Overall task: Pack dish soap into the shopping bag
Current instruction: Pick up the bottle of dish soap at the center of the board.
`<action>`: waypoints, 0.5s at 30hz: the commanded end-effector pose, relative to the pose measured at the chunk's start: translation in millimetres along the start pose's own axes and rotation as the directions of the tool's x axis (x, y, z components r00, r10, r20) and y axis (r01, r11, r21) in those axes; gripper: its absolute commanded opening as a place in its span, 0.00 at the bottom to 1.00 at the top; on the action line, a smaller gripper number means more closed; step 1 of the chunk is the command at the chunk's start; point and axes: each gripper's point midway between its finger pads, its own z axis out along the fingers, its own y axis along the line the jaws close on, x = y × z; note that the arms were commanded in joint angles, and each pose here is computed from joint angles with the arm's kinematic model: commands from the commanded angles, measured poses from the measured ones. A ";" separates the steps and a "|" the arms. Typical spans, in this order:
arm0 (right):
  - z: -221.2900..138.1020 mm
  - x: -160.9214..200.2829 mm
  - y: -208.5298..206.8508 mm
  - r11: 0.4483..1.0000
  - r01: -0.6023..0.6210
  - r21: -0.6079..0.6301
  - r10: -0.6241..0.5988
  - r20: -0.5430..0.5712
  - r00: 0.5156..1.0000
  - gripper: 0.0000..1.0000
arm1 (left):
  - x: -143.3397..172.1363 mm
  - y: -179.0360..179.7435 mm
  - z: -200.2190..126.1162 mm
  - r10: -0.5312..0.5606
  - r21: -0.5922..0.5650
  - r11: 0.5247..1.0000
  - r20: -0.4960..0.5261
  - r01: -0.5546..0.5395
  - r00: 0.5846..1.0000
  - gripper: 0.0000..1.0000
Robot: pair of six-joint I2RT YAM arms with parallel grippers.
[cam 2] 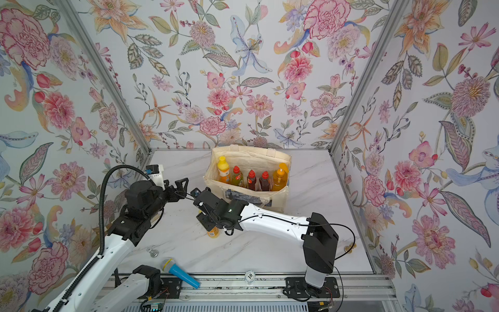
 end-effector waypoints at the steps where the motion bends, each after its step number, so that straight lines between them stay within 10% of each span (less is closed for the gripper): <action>1: -56.7 -46.5 -0.8 1.000 -0.017 -0.013 0.019 0.170 0.985 0.14 | -21.2 -23.3 -8.6 -0.070 0.117 0.991 0.034 0.065 0.997 0.94; 15: -173.9 -86.3 -30.5 0.998 -0.042 0.048 0.029 0.246 0.969 0.11 | -33.5 -68.5 -19.8 -0.216 0.345 0.919 0.042 0.188 0.976 0.74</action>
